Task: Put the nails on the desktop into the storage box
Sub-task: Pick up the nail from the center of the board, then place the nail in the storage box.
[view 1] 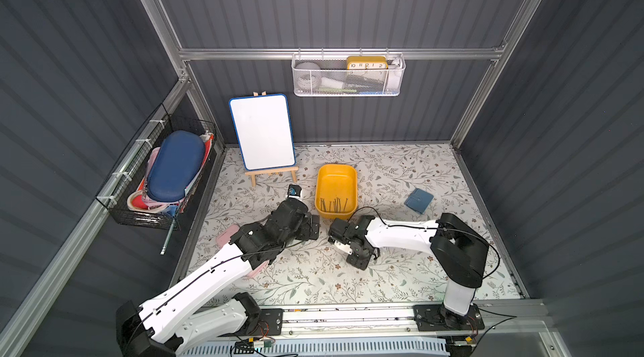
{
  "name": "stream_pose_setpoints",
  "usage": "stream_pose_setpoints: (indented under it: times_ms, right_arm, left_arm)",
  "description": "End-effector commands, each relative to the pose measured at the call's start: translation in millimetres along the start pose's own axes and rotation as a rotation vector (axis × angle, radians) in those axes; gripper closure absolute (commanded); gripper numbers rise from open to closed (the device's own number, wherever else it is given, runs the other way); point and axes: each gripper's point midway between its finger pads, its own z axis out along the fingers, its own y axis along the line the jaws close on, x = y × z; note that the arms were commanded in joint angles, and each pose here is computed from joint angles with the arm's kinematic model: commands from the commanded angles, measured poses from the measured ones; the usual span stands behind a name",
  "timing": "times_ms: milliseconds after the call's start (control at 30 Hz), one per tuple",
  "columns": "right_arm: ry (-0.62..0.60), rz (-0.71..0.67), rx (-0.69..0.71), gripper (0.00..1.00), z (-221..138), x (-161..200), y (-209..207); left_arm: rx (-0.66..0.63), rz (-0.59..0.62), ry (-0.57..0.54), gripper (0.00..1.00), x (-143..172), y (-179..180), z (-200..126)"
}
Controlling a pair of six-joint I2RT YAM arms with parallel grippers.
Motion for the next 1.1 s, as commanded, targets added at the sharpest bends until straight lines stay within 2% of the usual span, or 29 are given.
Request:
stream_pose_setpoints:
  times_ms: [0,100,200,267,433,600,667,767,933,1067]
  right_arm:
    - [0.133,-0.002,-0.073,1.0,34.0,19.5,17.5]
    - [0.17,0.021,-0.062,1.0,40.1,18.5,15.7]
    - [0.118,0.114,-0.012,1.0,30.2,7.3,-3.9]
    - [0.035,0.22,-0.002,1.0,5.0,-6.5,-23.1]
    - [-0.139,0.38,0.011,1.0,-77.8,-31.8,-64.0]
    - [-0.3,0.54,-0.067,1.0,-146.7,-57.6,-98.0]
    - [-0.373,0.622,-0.144,1.0,-169.1,-78.8,-111.7]
    - [-0.371,0.751,-0.265,1.0,-171.4,-107.3,-133.6]
    - [-0.279,0.907,-0.355,1.0,-127.9,-140.3,-155.3]
    - [-0.271,0.999,-0.386,1.0,-90.6,-156.9,-164.8]
  left_arm:
    - [-0.028,0.011,0.011,0.0,4.1,6.4,4.4]
    - [-0.024,0.009,0.008,0.01,3.0,5.9,4.0]
    - [-0.033,0.011,0.007,0.0,0.5,7.1,3.9]
    - [-0.037,0.015,0.012,0.01,0.8,7.4,4.2]
    - [-0.054,0.012,0.014,0.0,2.3,11.2,4.1]
    - [-0.063,0.004,0.01,0.01,4.6,14.8,3.1]
    - [-0.064,0.003,0.013,0.01,6.7,15.4,4.8]
    - [-0.07,0.003,0.024,0.01,10.3,16.4,8.2]
    - [-0.067,0.003,0.026,0.01,12.1,16.8,9.5]
    - [-0.071,0.009,0.03,0.01,13.3,17.7,10.4]
